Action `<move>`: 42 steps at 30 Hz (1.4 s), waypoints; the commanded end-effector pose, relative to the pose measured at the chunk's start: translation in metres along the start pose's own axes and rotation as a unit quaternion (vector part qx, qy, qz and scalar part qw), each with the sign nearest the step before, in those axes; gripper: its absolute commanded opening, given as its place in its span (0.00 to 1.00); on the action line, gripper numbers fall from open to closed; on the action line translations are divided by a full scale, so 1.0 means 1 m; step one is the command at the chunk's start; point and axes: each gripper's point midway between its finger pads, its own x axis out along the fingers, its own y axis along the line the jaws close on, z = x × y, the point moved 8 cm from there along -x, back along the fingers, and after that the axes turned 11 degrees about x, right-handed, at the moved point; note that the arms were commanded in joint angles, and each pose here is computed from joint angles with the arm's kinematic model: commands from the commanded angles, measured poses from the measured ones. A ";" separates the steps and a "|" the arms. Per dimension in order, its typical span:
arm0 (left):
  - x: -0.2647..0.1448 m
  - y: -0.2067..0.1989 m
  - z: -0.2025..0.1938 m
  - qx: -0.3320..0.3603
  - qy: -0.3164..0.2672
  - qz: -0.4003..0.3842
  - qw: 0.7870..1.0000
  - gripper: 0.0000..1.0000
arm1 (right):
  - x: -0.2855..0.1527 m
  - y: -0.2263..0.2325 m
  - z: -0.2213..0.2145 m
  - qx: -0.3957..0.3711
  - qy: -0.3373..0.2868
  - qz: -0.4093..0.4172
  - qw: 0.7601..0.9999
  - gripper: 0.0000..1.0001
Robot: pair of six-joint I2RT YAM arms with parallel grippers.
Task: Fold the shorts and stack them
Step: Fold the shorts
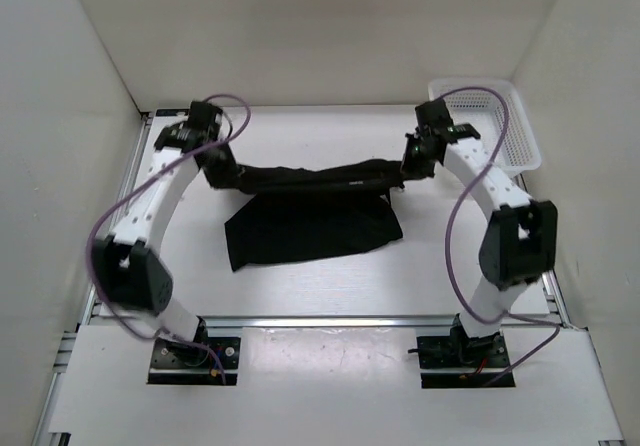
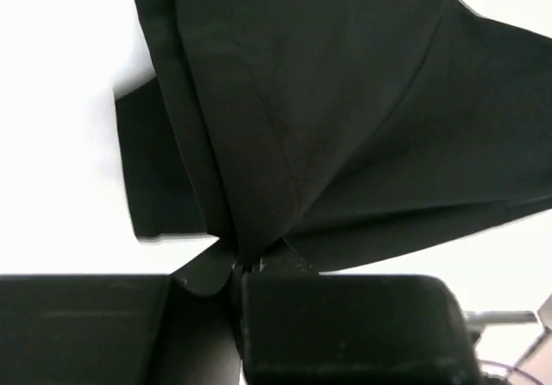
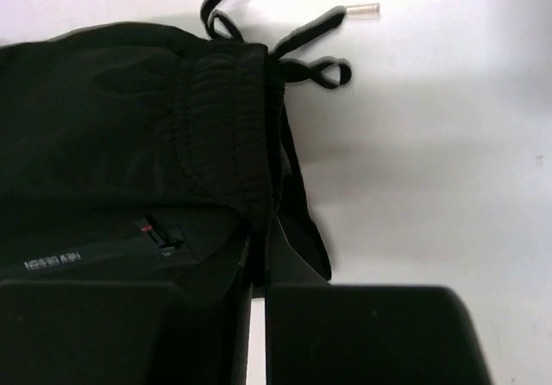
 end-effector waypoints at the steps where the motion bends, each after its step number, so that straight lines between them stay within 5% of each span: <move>1: -0.016 0.015 -0.042 -0.039 -0.005 0.016 0.999 0.10 | -0.026 -0.026 -0.022 -0.002 -0.028 -0.020 0.999 0.00; 7: -0.006 0.031 -0.129 -0.082 0.064 0.044 0.994 0.10 | -0.049 -0.044 -0.092 -0.022 -0.020 -0.031 0.999 0.00; 8: -0.005 0.033 -0.136 -0.087 0.067 0.038 0.993 0.20 | -0.049 -0.050 -0.114 -0.031 -0.008 -0.036 0.999 0.02; 9: 0.004 0.039 -0.151 -0.088 0.094 0.047 0.991 0.52 | -0.048 -0.055 -0.125 -0.029 0.003 -0.041 0.999 0.13; 10: 0.008 0.040 -0.155 -0.092 0.099 0.051 0.989 0.70 | -0.047 -0.058 -0.134 -0.026 0.010 -0.044 0.999 0.43; 11: 0.013 0.042 -0.160 -0.093 0.113 0.058 0.988 0.85 | -0.048 -0.060 -0.142 -0.030 0.014 -0.041 0.999 0.63; 13: 0.023 0.046 -0.164 -0.092 0.129 0.074 0.985 0.89 | -0.045 -0.068 -0.156 -0.028 0.027 -0.050 0.998 0.73; 23: 0.044 0.066 -0.140 -0.128 0.103 0.136 0.977 0.89 | -0.064 -0.076 -0.140 0.056 0.022 0.028 0.998 0.87; 32: 0.068 0.054 -0.182 -0.131 0.207 0.112 0.963 0.87 | -0.037 -0.076 -0.139 0.085 0.069 0.069 0.992 0.87; 39: 0.082 0.053 -0.200 -0.150 0.232 0.101 0.956 0.83 | -0.009 -0.079 -0.143 0.088 0.091 0.066 0.990 0.77; 42: 0.088 0.049 -0.202 -0.144 0.234 0.101 0.956 0.65 | -0.001 -0.081 -0.141 0.089 0.089 0.056 0.990 0.67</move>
